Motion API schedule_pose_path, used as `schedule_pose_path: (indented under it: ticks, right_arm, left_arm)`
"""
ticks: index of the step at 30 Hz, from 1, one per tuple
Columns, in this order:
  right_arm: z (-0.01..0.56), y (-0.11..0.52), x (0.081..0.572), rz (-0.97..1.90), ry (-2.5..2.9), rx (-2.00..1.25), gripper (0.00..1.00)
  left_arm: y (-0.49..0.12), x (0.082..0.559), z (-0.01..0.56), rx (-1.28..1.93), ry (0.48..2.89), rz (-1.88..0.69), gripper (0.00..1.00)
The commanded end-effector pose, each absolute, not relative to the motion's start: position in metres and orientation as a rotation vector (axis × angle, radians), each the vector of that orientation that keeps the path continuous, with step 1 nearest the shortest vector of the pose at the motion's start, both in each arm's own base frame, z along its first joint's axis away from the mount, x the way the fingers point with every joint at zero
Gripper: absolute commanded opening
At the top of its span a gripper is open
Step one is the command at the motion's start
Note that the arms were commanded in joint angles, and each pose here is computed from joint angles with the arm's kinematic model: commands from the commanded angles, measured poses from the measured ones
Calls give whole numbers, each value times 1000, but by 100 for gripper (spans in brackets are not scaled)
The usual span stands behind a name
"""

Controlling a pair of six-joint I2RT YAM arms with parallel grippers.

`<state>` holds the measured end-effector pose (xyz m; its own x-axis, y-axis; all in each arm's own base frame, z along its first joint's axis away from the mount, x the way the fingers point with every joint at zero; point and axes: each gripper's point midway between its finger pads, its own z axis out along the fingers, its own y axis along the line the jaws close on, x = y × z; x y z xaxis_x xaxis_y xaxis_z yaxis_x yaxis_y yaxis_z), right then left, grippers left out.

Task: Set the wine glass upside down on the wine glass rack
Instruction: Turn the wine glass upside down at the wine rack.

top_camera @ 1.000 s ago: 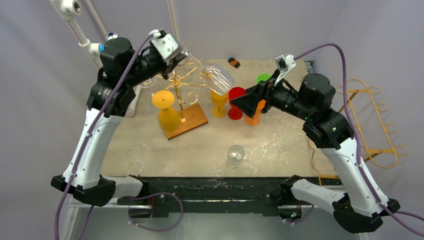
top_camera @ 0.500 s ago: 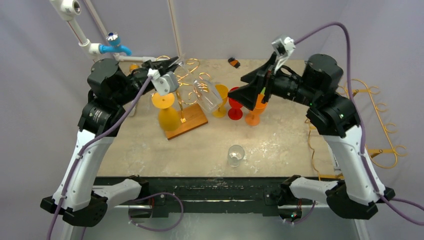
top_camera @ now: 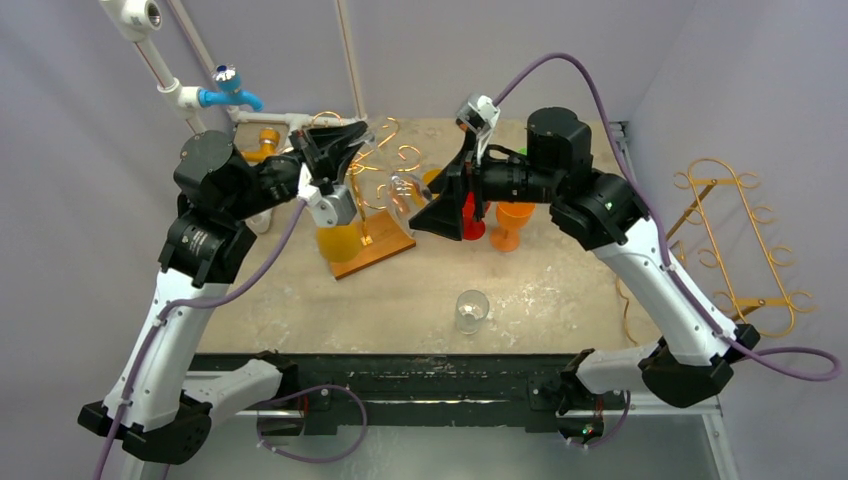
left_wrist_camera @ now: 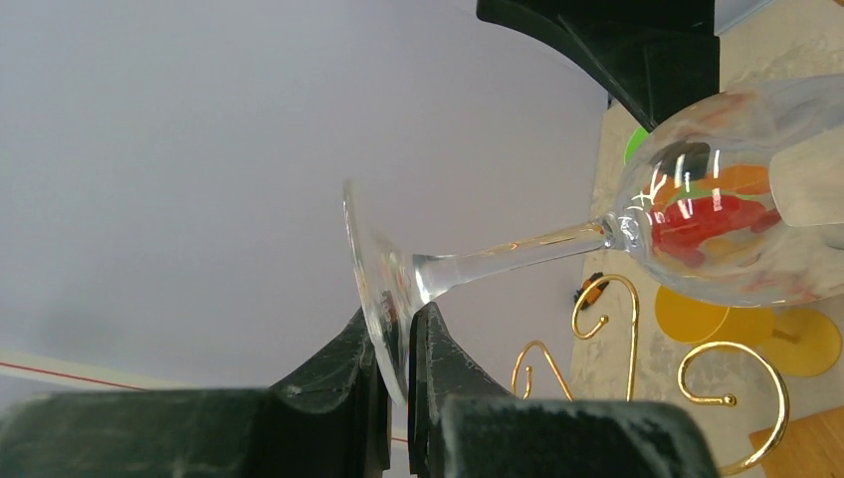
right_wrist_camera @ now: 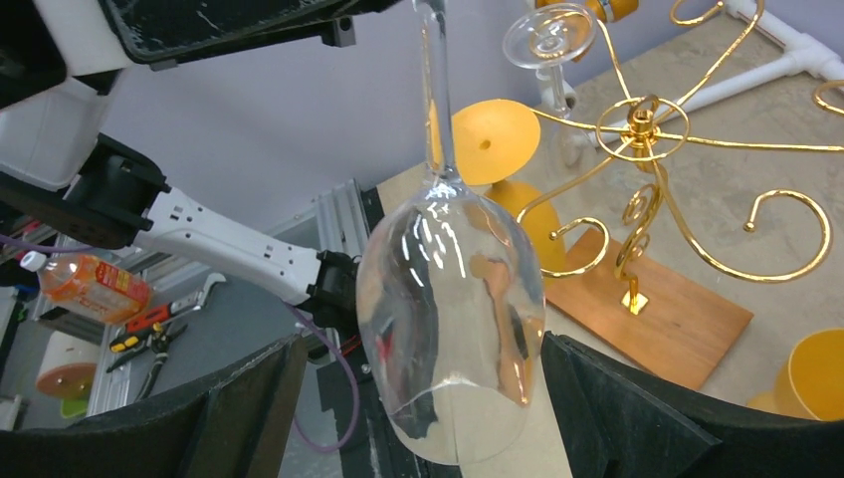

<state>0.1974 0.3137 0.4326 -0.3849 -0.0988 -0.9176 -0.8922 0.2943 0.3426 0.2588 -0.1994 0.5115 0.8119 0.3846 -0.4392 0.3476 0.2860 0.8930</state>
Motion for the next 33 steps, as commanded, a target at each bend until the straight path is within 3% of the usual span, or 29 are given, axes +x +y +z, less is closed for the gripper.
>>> schedule_pose_path:
  ticks: [1, 11, 16, 20, 23, 24, 26, 27, 29, 33]
  right_arm:
    - [440, 318, 185, 1227, 1624, -969, 99]
    - [415, 340, 188, 1230, 1672, -954, 99]
    - [421, 342, 194, 1233, 1634, -882, 75]
    - [429, 333, 196, 1223, 1566, -786, 63]
    - [427, 324, 200, 1183, 1555, -721, 55]
    - [423, 321, 202, 1166, 1567, -702, 52]
    - [413, 317, 205, 1140, 1592, -681, 45]
    - [408, 315, 207, 1122, 1606, -673, 43]
    - [393, 310, 213, 1072, 1640, -656, 40]
    - [373, 307, 222, 1009, 1680, -641, 37]
  left_arm:
    - [-205, 234, 539, 1333, 447, 86, 0]
    - [-209, 221, 539, 1383, 318, 135, 0]
    - [-210, 214, 534, 1406, 290, 132, 0]
    - [-209, 211, 528, 1425, 310, 116, 0]
    - [-209, 209, 519, 1454, 328, 97, 31]
    - [-208, 209, 516, 1458, 341, 95, 46]
    - [-205, 212, 508, 1463, 384, 98, 86]
    - [-203, 215, 504, 1465, 417, 100, 94]
    - [-198, 219, 496, 1472, 480, 101, 100]
    - [-187, 221, 487, 1438, 597, 96, 100]
